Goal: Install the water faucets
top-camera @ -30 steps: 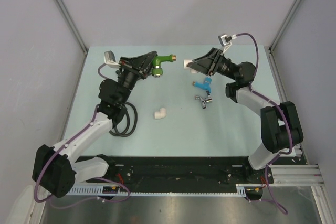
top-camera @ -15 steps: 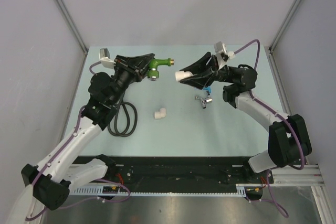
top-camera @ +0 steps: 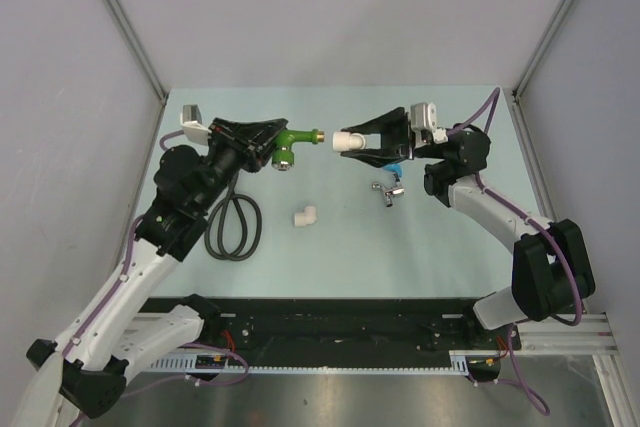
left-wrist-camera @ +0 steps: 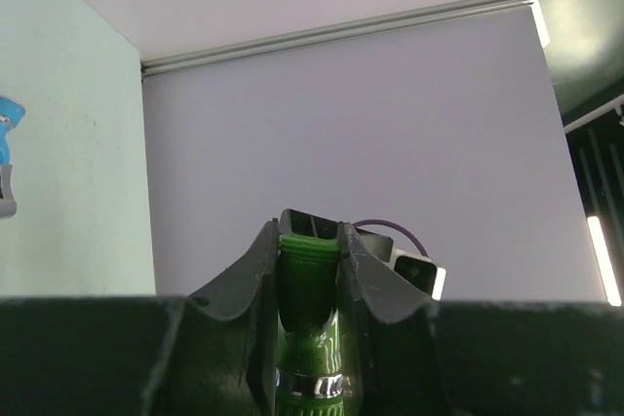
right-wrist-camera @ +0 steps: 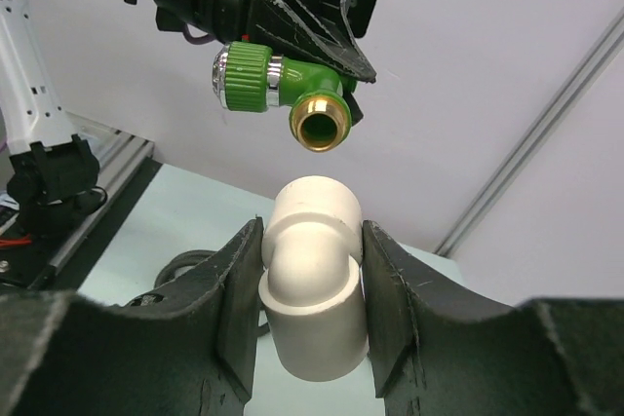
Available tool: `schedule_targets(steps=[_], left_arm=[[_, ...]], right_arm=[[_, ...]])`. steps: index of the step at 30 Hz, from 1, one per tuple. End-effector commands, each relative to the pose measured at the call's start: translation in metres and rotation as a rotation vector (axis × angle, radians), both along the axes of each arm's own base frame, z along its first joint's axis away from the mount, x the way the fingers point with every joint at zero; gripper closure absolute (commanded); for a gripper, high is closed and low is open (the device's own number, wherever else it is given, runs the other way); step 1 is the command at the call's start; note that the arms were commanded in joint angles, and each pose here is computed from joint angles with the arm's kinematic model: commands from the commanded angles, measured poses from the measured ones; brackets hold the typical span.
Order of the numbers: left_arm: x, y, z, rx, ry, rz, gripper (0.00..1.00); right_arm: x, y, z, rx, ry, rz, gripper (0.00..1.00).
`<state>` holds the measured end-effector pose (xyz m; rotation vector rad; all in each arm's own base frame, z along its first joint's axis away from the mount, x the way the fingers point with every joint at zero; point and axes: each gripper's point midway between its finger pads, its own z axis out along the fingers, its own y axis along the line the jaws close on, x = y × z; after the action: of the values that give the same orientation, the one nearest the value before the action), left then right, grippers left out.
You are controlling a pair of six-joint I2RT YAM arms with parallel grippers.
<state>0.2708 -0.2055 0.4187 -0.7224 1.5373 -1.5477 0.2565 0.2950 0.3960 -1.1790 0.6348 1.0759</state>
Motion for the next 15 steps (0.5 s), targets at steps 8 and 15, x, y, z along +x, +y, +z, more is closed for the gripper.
schedule_targets(steps=[8, 15], left_arm=[[-0.004, -0.013, 0.012, -0.025, 0.037, -0.078, 1.0], [0.001, -0.012, 0.011, -0.02, 0.052, -0.061, 1.0]], right_arm=[[-0.035, -0.015, 0.069, 0.228, -0.586, -0.1, 1.0], [-0.037, -0.01, 0.064, 0.222, -0.601, -0.082, 1.0]])
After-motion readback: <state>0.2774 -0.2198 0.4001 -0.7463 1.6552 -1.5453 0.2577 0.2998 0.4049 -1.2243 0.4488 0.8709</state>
